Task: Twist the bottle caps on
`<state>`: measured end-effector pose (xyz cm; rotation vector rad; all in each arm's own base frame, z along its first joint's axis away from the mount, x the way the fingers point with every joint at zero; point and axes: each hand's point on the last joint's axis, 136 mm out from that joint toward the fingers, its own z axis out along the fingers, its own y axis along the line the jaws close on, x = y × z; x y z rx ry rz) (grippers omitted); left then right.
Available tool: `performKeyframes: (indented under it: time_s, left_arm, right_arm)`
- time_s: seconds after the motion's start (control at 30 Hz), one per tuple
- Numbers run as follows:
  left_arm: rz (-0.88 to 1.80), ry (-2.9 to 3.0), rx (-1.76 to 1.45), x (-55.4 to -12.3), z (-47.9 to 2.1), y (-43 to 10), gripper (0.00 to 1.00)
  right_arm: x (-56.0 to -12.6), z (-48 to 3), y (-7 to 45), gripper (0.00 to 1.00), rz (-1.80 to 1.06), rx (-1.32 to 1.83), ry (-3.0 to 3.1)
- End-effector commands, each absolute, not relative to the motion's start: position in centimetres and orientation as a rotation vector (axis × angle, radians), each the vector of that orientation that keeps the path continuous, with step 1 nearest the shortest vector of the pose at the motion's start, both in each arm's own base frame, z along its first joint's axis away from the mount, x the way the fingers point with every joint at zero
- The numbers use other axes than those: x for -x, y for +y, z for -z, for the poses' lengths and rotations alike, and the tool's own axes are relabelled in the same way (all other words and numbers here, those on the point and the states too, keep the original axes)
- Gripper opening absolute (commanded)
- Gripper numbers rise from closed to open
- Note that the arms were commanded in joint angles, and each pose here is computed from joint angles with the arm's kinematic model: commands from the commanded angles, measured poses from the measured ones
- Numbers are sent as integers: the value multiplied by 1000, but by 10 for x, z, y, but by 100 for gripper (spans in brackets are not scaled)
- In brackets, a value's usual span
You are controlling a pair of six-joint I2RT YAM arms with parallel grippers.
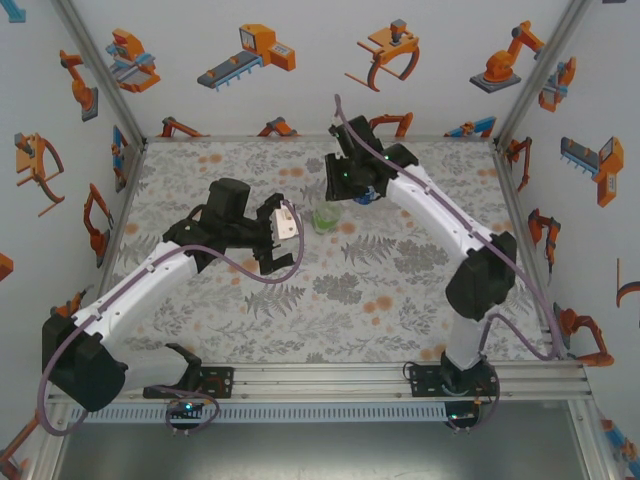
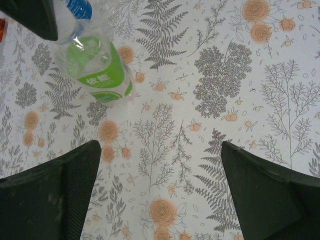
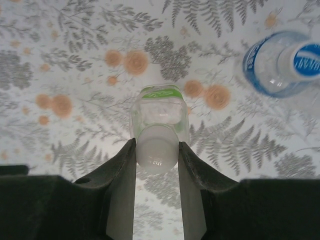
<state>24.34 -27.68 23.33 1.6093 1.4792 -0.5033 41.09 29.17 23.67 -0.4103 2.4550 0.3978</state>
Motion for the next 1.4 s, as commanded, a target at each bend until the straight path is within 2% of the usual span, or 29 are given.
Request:
performKeyframes:
  time_s: [0.0,0.47,0.6,0.77,0.97,1.13,1.37]
  left_arm:
    - [505,1465,-1585,-242,-240,-276,97]
    - [517,1473,-1586,-243,-238,-278,97]
    - [520,1479,-1588,-243,-236,-278,97]
    - [526,1490,-1577,-246,-235,-279,97]
    - [511,1517,-1538,-255,-235,-276,97]
    - [451,1566,-1412,-280,-241,-262,97]
    - [348,1720,-1070,-329,-263,-227,97]
  right_arm:
    - [-425,-232,278,0,-239,546,2462]
    - [-484,-197,281,2,-214,529,2472]
    - [-484,-192,281,31,-219,522,2486]
    - [-486,-208,281,52,-221,509,2455]
    - [-484,-257,264,59,-181,484,2369]
    - [-470,-292,232,64,-116,436,2316]
    - [-450,-281,152,86,38,293,2288]
